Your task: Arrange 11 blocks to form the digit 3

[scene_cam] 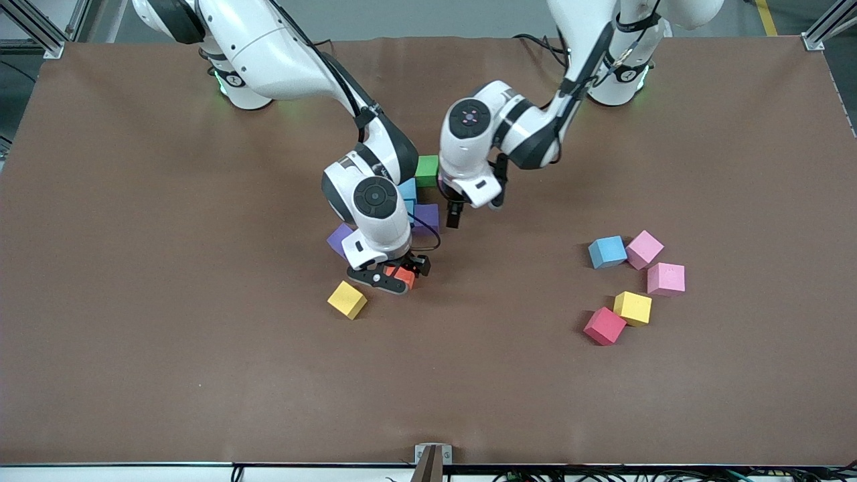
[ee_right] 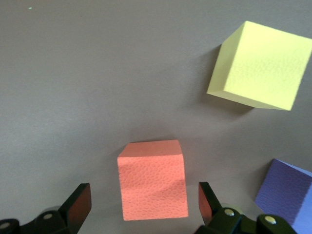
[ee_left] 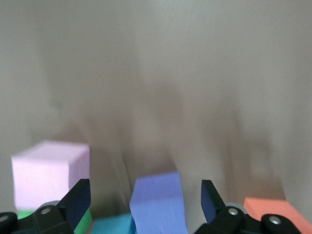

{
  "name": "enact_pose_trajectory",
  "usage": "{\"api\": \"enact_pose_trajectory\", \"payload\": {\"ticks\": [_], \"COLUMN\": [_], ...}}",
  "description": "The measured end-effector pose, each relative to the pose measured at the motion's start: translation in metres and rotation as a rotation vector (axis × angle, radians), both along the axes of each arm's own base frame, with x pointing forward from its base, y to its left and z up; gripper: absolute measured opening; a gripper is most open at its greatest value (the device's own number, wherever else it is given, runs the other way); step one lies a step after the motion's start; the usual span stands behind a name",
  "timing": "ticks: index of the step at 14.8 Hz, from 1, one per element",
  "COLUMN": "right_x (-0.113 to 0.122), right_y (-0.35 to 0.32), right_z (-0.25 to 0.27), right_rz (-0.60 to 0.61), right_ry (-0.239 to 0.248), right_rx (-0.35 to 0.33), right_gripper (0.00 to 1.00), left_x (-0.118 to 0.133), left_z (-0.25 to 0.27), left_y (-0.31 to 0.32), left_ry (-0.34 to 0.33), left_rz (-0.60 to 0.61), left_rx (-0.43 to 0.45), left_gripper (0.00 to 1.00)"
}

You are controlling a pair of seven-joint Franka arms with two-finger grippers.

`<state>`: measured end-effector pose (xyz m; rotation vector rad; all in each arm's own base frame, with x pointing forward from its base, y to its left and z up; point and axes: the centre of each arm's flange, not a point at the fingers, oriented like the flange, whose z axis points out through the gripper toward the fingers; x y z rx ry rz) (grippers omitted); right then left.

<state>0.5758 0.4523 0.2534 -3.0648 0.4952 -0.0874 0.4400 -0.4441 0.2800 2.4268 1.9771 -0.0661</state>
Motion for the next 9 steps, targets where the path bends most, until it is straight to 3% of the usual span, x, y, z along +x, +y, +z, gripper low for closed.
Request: {"api": "enact_pose_trajectory", "payload": {"ticks": [3,9], "right_x": [-0.003,-0.005], "right_y": [0.003,0.002], "right_z": [-0.010,-0.033], "right_rz": [0.010,0.021], "right_ry": [0.002,0.010], "right_rx": [-0.008,-0.036], "right_gripper": [0.97,0.97], "left_x": [0.037,0.122], "left_z": [0.019,0.023], "left_y": [0.065,0.184], "left_ry": [0.011,-0.052], "left_rz": [-0.048,-0.128], "left_rx": [0.004,0.084], "left_gripper": [1.00,1.00]}}
